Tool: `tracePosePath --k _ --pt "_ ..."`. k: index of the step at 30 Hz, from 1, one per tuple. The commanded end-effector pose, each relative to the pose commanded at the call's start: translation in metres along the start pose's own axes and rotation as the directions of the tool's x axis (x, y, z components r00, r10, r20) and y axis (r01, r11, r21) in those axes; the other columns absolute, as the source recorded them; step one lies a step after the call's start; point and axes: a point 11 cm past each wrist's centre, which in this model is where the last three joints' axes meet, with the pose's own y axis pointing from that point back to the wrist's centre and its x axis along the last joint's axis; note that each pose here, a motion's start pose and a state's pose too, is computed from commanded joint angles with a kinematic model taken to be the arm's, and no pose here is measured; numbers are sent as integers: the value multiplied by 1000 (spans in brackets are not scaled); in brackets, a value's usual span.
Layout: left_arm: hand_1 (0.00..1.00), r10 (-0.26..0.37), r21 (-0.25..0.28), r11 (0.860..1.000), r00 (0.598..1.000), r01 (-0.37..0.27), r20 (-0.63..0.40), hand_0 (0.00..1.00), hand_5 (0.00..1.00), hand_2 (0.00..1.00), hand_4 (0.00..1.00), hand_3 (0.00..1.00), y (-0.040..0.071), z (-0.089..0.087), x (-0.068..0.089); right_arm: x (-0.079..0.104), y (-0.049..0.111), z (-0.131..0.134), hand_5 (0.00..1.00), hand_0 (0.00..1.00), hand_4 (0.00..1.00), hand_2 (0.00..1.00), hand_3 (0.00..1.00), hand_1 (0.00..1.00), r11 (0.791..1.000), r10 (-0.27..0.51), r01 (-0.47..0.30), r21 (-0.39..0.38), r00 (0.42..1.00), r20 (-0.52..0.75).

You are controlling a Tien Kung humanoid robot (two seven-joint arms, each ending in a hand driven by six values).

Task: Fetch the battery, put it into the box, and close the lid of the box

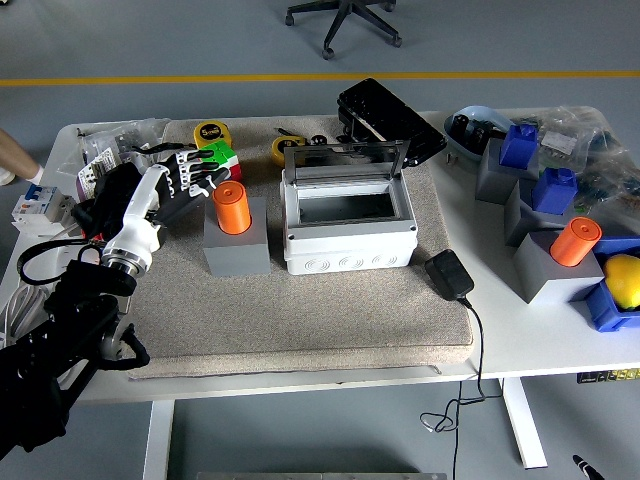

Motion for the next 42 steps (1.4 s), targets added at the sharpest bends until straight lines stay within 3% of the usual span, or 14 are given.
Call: tracePosePath --k 19,20,25,26,42 --pt "660 -48 -9 999 994 48 -95 709 446 613 998 645 -10 -3 -37 1 0 2 505 702 965 676 604 685 1000 0 0 -6 1000 2" --pt "621 -49 -10 999 994 48 -99 610 439 586 998 607 -11 -3 -38 1 0 2 505 702 966 677 604 685 1000 0 0 -7 1000 2" --pt "621 -47 -10 999 991 46 -127 610 439 586 998 607 -13 -3 -39 1 0 2 505 702 966 677 604 685 1000 -1 1 -7 1000 2" --pt "551 -47 -8 999 990 46 -130 435 437 545 998 571 -13 -4 -39 1 0 2 505 702 966 677 604 684 1000 0 0 -7 1000 3" --pt "513 -47 22 998 991 50 -124 402 423 520 998 553 -15 -10 -42 -1 0 1 506 702 967 677 605 684 1000 -3 3 -4 1000 6"
